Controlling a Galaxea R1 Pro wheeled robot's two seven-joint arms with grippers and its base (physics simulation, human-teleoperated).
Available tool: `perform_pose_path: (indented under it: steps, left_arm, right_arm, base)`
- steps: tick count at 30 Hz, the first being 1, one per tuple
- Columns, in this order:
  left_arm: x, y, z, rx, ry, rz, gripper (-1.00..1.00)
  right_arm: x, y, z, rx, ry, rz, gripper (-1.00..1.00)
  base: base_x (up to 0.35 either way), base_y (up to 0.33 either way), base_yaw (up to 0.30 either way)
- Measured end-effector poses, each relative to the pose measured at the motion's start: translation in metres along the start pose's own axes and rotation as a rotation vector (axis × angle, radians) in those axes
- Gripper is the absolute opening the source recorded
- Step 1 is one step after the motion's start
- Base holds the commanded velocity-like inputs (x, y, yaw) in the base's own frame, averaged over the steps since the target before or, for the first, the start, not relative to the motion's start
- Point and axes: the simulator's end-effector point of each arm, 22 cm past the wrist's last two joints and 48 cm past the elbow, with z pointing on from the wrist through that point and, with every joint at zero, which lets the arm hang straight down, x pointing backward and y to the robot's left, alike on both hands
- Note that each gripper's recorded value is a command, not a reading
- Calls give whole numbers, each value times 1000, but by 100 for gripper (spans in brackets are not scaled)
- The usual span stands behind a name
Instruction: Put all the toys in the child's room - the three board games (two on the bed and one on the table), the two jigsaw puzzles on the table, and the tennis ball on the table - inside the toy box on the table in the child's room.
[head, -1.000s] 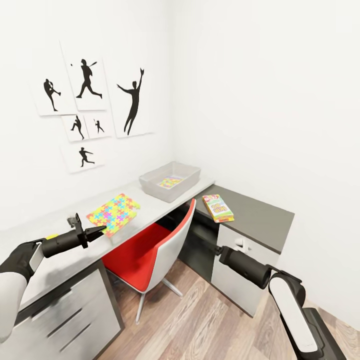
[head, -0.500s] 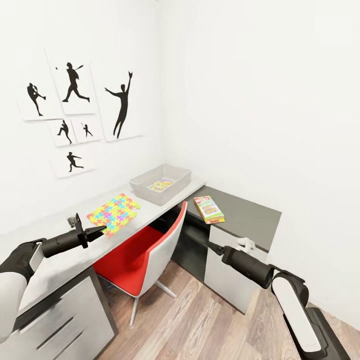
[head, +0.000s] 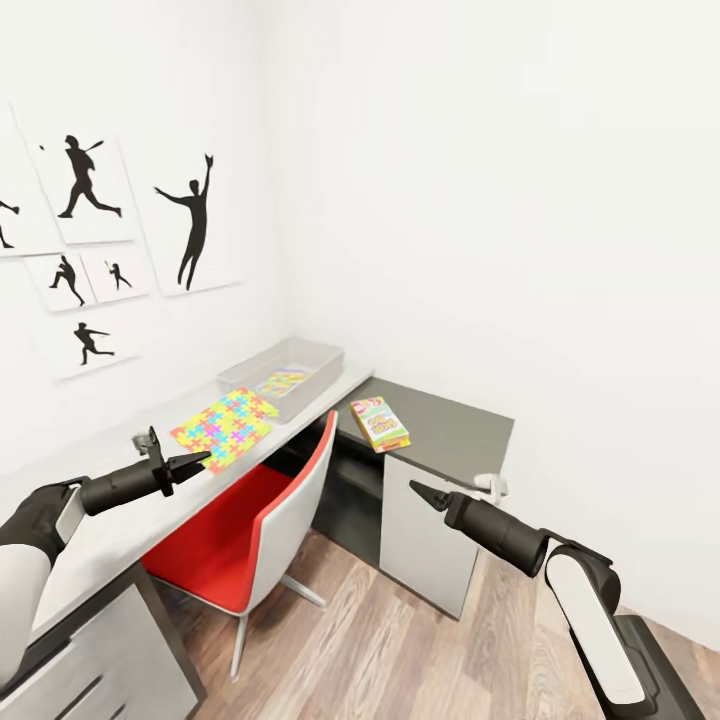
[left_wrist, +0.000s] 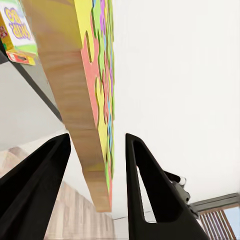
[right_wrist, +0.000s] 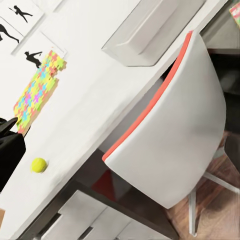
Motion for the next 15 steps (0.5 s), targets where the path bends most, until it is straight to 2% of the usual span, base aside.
perform_pose_path:
  steps: [7,15]
  left_arm:
    - [-7,-14,-7,-3,-8,14,-100]
    - [-13,-31,-14,-3,-16,28,-100]
  right_arm:
    - [-8,10,-3,-4,-5,-7,100]
    - [-19,23,-8,-11,-15,-15,100]
  base:
    - [0,0,-190]
    - [0,0,-35]
